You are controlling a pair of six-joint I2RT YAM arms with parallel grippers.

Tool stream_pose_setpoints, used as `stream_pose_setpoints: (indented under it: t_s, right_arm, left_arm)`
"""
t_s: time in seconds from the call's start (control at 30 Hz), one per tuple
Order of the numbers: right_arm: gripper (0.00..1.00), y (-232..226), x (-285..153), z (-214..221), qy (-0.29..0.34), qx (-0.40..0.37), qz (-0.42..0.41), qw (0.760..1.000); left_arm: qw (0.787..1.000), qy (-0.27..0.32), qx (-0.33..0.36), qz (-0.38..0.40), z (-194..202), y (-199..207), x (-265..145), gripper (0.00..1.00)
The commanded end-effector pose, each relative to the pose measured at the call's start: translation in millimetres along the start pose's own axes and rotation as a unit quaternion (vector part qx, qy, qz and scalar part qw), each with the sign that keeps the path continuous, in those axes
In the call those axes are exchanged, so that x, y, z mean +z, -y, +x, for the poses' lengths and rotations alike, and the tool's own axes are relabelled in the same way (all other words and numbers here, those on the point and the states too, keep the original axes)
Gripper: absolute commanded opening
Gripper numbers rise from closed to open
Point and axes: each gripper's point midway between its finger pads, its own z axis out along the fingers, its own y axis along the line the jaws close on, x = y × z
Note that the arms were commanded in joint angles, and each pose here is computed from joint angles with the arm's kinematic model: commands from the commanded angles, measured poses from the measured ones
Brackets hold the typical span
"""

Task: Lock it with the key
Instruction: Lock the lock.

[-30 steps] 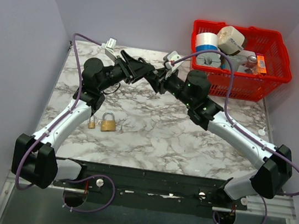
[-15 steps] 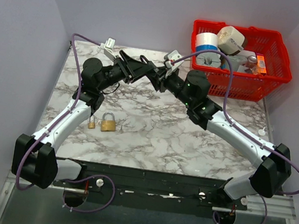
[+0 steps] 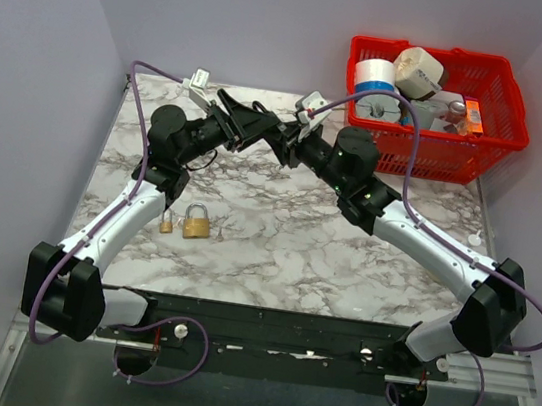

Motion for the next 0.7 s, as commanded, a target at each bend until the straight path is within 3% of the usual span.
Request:
stream_pose_setpoints:
  t_s: [0.0, 0.13, 0.33, 0.37, 0.4, 0.5, 0.67]
  right_arm:
    - [0.01, -5, 3, -47, 0.078, -0.003, -0.014, 0.997]
    - [0.01, -5, 4, -43, 0.073, -0.001, -0.013, 0.997]
    - [0.02, -9, 5, -42, 0.068, -0.001, -0.025, 0.997]
    - [0.08, -11, 4, -42, 0.067, -0.001, -0.032, 0.997]
    - [0.27, -13, 4, -38, 0.059, -0.001, -0.037, 0.998]
    - [0.64, -17, -3, -29, 0.033, 0.005, -0.047, 0.998]
    - [0.82, -15, -28, -12, -0.001, 0.015, -0.069, 0.998]
  left_arm:
    - [1.000, 0.003, 0.000, 0.010, -3, 4, 2, 0.77]
    - [1.000, 0.003, 0.000, 0.013, -3, 4, 3, 0.71]
    - [1.000, 0.003, 0.004, 0.016, -4, 6, 4, 0.43]
    - [1.000, 0.002, 0.009, 0.017, -4, 6, 3, 0.34]
    - [1.000, 0.001, 0.014, 0.019, -3, 7, 3, 0.31]
    - [0.999, 0.008, 0.031, 0.023, -11, 10, -2, 0.16]
    - [0.998, 0.012, 0.050, 0.031, -22, 16, -13, 0.01]
